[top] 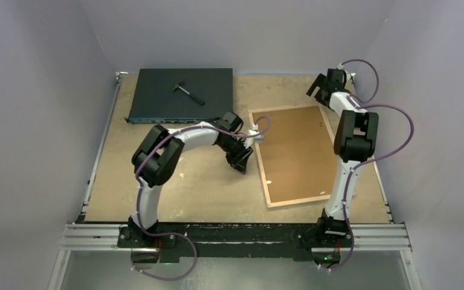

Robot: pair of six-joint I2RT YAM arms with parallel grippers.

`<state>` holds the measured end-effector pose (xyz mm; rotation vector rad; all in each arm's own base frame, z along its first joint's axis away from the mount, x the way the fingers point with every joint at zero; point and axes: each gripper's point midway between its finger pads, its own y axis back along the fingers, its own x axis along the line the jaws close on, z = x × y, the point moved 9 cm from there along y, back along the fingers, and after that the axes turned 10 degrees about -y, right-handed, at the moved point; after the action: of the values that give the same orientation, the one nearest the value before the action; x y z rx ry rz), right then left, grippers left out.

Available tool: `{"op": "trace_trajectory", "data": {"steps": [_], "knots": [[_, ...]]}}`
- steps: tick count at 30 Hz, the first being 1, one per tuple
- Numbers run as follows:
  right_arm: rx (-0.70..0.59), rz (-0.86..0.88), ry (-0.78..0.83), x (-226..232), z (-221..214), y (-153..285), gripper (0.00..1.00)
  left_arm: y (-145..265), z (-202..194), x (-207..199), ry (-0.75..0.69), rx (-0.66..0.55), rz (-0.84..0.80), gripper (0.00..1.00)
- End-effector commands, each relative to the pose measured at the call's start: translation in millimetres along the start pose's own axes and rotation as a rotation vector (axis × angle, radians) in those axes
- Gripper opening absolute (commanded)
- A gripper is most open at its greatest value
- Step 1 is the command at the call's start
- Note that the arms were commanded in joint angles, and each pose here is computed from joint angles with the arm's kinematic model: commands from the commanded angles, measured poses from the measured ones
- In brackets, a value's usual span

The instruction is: Put the photo into the frame

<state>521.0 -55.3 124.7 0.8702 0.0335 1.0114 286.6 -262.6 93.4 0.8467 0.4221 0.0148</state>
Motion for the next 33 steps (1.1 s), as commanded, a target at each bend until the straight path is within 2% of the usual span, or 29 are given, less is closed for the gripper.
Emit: {"op": "trace_trajectory", "data": {"steps": [1,10,17,22,33], "knots": [[0.059,0.072,-0.079,-9,2,-12,0.99,-27,15,-7,-0.114,-0.012,0.017,0.30],[0.109,0.227,-0.093,5,-2,-22,0.99,-90,36,-33,-0.183,0.051,-0.076,0.30],[0.210,0.408,-0.002,58,-24,-20,0.99,-126,61,-47,-0.174,0.034,-0.153,0.30],[0.310,0.508,0.056,74,-60,-4,0.99,-129,70,-61,-0.168,0.013,-0.193,0.30],[0.451,0.710,0.159,91,-123,55,0.99,-104,61,-83,-0.132,0.012,-0.229,0.35]]}}
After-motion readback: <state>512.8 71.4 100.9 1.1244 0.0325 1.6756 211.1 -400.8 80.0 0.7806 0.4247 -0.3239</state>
